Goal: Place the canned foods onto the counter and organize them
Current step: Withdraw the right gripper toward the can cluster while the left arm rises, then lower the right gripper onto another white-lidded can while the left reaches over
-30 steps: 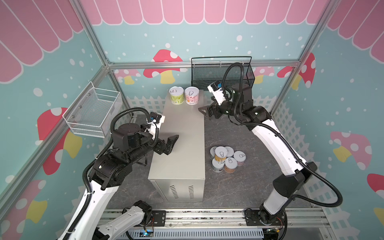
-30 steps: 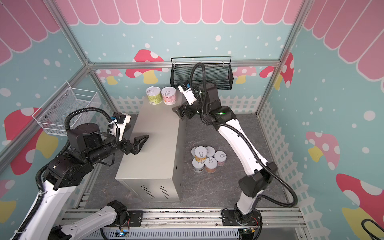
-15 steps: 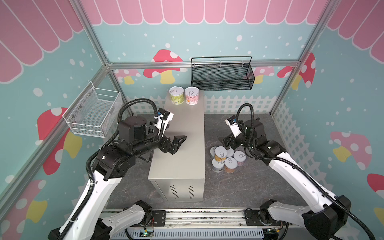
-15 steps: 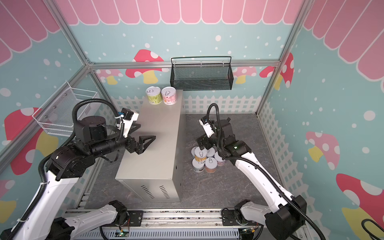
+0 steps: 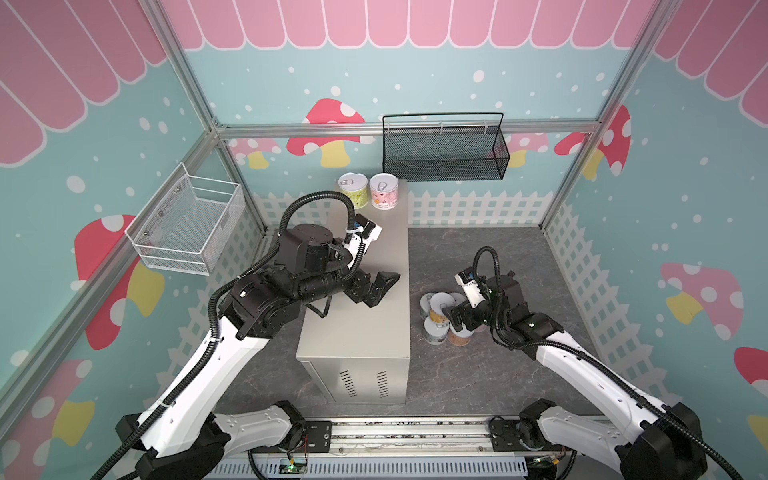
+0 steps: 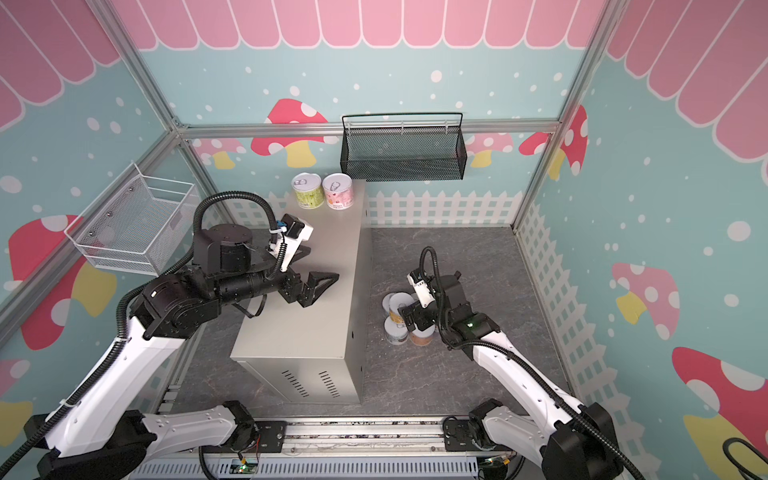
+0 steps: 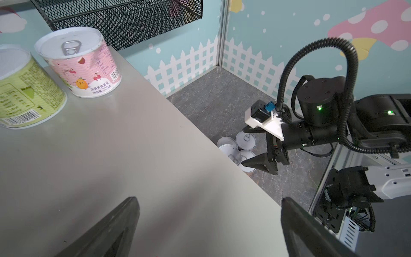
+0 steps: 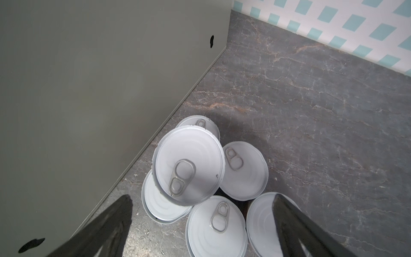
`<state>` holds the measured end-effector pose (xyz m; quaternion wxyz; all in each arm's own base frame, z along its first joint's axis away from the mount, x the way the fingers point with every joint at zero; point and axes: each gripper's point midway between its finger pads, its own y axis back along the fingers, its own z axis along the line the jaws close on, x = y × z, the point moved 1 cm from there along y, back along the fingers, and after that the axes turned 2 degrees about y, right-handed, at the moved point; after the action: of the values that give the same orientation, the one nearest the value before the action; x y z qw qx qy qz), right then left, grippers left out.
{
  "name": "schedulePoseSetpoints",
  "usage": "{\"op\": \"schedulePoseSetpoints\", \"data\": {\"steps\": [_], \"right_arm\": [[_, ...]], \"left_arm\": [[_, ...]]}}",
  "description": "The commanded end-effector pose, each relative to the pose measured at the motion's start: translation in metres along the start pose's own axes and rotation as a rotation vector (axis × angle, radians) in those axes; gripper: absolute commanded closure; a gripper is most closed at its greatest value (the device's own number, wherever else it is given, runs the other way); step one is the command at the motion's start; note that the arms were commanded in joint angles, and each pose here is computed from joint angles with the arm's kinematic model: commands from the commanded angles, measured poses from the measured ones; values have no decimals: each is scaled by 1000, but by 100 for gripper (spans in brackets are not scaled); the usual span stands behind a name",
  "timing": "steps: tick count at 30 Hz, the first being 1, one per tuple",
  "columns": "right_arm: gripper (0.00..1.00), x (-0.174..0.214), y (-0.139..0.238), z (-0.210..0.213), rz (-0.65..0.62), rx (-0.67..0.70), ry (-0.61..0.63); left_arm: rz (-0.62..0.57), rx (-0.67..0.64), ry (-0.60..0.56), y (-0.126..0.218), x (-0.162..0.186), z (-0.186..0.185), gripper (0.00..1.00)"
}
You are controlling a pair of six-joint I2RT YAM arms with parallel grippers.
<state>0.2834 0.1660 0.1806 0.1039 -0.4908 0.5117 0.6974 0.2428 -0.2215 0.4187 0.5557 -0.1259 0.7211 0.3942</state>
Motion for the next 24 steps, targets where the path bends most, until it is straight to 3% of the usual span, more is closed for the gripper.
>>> {"op": "schedulePoseSetpoints", "data": {"steps": [1, 24], "right_arm": [[1, -2, 1, 2, -47, -13, -7], [1, 20, -30, 8, -80, -47, -57]], "left_arm": [[-36, -17, 1, 3, -12, 1, 0], [117, 127, -124, -21, -3, -68, 0]]}}
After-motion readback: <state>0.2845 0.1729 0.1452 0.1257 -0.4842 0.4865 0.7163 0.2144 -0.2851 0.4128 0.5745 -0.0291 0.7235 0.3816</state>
